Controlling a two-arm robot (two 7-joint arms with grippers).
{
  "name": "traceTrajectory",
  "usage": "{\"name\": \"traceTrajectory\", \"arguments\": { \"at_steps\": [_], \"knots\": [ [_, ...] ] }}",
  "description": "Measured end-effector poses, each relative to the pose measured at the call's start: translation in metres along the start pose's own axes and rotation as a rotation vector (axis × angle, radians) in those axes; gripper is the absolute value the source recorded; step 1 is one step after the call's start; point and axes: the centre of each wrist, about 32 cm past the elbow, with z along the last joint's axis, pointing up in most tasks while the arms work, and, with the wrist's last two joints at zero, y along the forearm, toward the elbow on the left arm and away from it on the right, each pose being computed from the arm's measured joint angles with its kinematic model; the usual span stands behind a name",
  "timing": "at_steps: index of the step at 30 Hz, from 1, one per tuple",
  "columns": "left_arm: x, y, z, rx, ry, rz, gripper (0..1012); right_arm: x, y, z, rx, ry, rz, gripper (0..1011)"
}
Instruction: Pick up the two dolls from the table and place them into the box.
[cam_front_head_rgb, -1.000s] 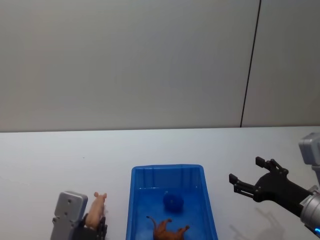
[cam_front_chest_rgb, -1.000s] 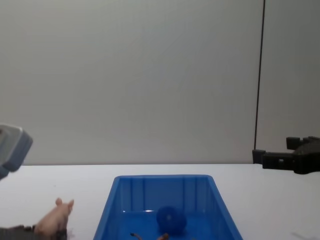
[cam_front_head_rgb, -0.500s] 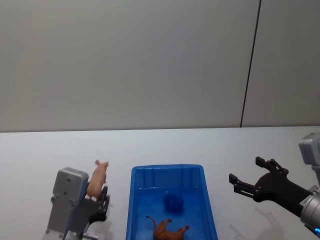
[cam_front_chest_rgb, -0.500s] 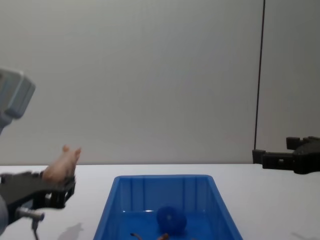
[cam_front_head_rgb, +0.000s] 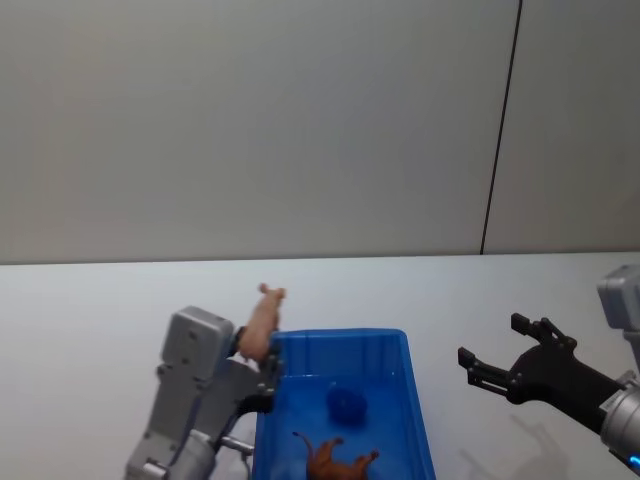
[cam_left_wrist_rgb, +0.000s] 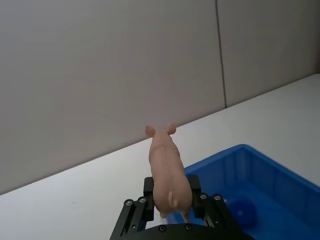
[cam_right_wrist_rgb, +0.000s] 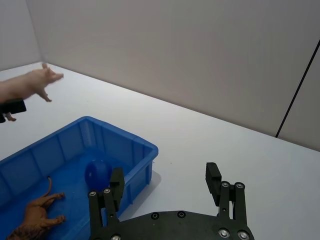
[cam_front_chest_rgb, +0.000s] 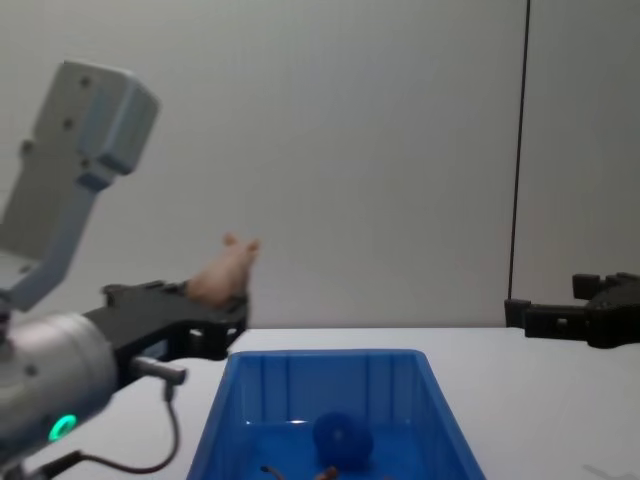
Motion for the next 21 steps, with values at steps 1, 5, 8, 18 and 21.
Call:
{"name": "traceTrajectory", "arguments": {
  "at_steps": [1, 5, 8, 18, 21],
  "knots": [
    [-0.0013, -0.0012, 0.0004, -0.003, 0.0, -0.009, 404, 0.0, 0.0, 0.0, 0.0, 0.0, 0.0, 1001],
    [-0.0083, -0.0078, 0.0021, -0.022, 0.0, -0.059, 509, 0.0, 0.0, 0.0, 0.0, 0.0, 0.0, 1001],
    [-0.0108, -0.0111, 0.0031, -0.033, -0.002, -0.088, 624, 0.0, 0.0, 0.0, 0.0, 0.0, 0.0, 1001],
    [-0.0125, -0.016, 0.0042, -0.074, -0.006, -0.139, 929, 0.0, 0.0, 0.0, 0.0, 0.0, 0.0, 1001],
    [-0.0114, -0.016, 0.0044, -0.084, -0.009, -0.141, 990, 0.0, 0.0, 0.0, 0.0, 0.0, 0.0, 1001]
  ]
}}
